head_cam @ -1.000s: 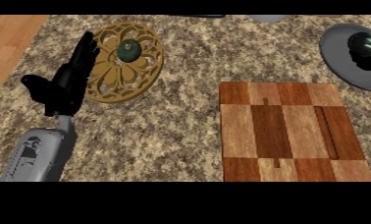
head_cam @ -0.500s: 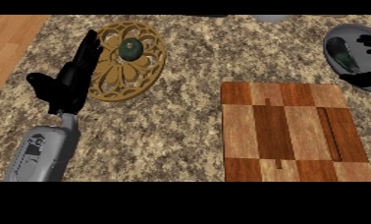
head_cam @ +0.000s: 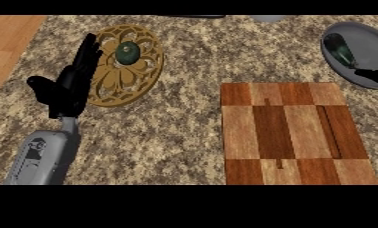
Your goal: Pick the eggplant from the cutting board and place it in the pan
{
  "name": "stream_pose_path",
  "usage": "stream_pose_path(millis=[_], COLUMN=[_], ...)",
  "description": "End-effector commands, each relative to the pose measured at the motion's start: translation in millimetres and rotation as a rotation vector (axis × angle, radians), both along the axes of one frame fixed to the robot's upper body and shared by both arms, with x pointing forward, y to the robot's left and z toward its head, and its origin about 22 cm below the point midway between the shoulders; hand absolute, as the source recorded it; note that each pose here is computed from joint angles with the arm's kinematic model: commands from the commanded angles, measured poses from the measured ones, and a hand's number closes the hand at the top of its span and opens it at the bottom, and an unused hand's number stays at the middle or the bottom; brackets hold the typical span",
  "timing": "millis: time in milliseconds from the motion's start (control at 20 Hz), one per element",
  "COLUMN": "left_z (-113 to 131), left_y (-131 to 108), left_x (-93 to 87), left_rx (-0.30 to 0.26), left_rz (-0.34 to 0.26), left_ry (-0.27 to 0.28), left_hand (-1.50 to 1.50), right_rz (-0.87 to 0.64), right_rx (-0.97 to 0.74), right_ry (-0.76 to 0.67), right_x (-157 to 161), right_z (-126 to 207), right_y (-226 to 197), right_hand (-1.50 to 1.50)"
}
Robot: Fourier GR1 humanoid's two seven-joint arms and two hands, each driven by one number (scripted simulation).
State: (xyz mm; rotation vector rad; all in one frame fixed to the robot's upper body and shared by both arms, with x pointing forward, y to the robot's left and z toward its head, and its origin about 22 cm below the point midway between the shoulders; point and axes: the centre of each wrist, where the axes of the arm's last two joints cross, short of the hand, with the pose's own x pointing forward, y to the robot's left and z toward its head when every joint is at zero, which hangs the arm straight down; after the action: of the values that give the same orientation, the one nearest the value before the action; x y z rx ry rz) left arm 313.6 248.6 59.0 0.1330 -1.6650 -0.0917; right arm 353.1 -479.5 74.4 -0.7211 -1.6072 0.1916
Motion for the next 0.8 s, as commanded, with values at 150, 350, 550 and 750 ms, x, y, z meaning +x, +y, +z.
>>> stream_pose_path(millis=[150, 350, 550, 750], left_z=[-8, -7, -11, -1], left_y=[11, 8, 19, 22], left_x=[-9.4, -11.4, -16.4, -9.9], left_rx=[0.021, 0.014, 0.013, 0.021], left_rz=[0.063, 0.042, 0.044, 0.066], left_ry=[0.023, 0.015, 0.044, 0.036], left_hand=[0.00, 0.00, 0.00, 0.00], right_rz=[0.116, 0.187, 0.230, 0.218], right_rx=[0.245, 0.298, 0.295, 0.295], right_ry=[-0.077, -0.089, -0.105, -0.125], right_x=[-51, -71, -111, -137], right_z=[-6, 10, 8, -8], right_y=[-51, -74, -101, -109], right_hand=[-1.50, -1.50, -1.50, -1.50])
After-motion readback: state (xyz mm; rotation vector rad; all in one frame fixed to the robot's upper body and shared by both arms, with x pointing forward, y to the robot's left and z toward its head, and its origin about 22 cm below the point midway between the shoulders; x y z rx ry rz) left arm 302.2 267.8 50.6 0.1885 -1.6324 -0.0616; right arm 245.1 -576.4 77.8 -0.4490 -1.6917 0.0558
